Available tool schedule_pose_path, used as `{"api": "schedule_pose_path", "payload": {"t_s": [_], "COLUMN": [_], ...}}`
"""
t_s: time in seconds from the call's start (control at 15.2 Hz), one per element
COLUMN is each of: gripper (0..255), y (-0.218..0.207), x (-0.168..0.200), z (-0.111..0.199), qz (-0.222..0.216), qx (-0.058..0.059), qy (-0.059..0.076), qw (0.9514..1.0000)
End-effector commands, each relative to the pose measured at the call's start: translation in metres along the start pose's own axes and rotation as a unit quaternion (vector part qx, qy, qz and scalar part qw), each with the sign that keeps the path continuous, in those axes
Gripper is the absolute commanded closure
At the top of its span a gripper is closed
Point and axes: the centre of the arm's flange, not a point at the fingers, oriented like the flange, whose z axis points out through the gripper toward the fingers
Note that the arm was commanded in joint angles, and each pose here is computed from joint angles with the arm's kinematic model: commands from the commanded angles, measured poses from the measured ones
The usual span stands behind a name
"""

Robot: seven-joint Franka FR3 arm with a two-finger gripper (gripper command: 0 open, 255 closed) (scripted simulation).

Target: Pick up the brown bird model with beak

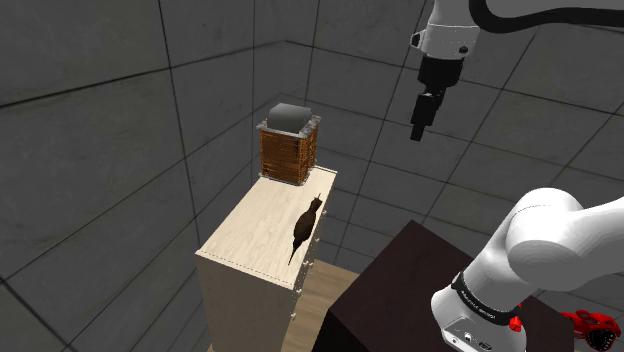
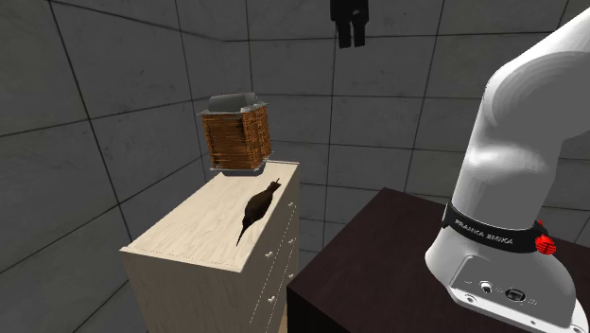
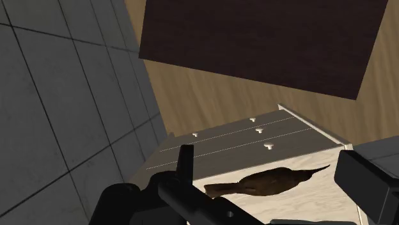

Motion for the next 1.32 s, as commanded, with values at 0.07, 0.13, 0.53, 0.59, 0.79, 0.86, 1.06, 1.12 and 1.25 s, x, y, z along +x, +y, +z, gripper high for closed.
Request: {"api": "schedule_pose_path", "payload": {"t_s": [0.07, 0.13, 0.53, 0.59, 0.79, 0.86, 1.06, 1.12, 1.25], "gripper": [0, 0, 0, 0, 0, 0, 0, 0, 0], "y": [-0.005, -0.01, -0.036, -0.04, -0.051, -0.054, -0.062, -0.065, -0.069], "x": [0.006, 0.012, 0.05, 0.056, 0.077, 0.085, 0.107, 0.114, 0.13], "z": [0.01, 0.021, 0.082, 0.092, 0.122, 0.132, 0.163, 0.173, 0.193], "qz": [0.016, 0.032, 0.13, 0.146, 0.194, 0.21, 0.257, 0.273, 0.304], "qx": [0.003, 0.006, 0.026, 0.029, 0.038, 0.042, 0.051, 0.054, 0.06], "qy": [0.0, 0.0, -0.002, -0.002, -0.003, -0.003, -0.004, -0.004, -0.004], "qw": [0.9999, 0.9995, 0.9912, 0.9889, 0.9803, 0.9769, 0.9651, 0.9606, 0.9509]}}
